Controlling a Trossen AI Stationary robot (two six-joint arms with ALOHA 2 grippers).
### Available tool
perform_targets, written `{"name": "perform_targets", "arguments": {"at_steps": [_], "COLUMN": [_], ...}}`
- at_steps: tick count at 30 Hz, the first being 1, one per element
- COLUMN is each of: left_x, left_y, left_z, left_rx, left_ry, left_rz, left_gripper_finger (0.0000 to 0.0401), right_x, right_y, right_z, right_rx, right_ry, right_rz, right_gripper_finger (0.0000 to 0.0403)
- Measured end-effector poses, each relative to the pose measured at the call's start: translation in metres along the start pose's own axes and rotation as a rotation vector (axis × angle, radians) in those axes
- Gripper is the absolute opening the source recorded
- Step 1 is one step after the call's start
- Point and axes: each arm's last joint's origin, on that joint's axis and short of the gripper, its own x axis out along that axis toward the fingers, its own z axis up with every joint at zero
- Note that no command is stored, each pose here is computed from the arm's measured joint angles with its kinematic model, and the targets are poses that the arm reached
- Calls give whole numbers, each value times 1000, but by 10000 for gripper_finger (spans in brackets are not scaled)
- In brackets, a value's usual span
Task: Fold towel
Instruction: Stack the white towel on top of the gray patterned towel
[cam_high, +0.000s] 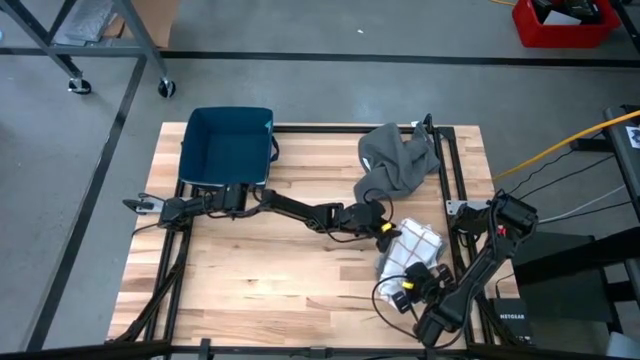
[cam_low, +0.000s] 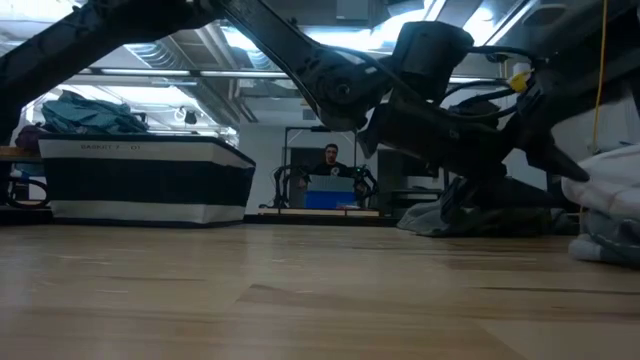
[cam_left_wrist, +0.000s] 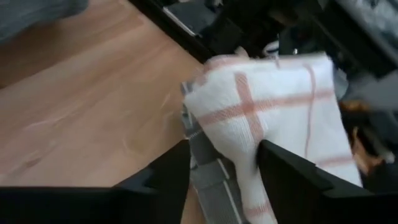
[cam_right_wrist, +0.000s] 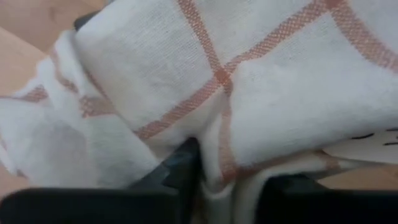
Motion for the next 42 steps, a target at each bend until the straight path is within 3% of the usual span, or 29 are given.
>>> {"name": "perform_targets", "arguments": {"at_steps": [6,12,18,24,28,34,42], "left_x": [0,-5,-13,-30,-44,-69,-94], "left_y": [7,11,1,-23,-35,-57,-98], "left_z": [11,32,47,74,98,125,132], "left_rx": [-133,-195,-122,20,99,124,282], "left_ry": [2,100,174,117,57,42,-17], "left_rz": [-19,-149,-288,-364,-394,-412,-506], "left_gripper_finger": [189,189,189,189,189,189,189], "right_x": [1,-1,-21,-55,-69,-79,-80], "right_y": [-2,-4,0,-5,-8,-12,-8], "right_z": [2,2,7,25,36,44,43], "right_rx": [-5,-5,-15,-78,-112,-99,-121], "right_ry": [32,89,57,-9,-65,-100,-97], "right_rz": [-57,-107,-105,-154,-114,-39,21], "right_gripper_finger": [200,232,234,234,234,234,234]}}
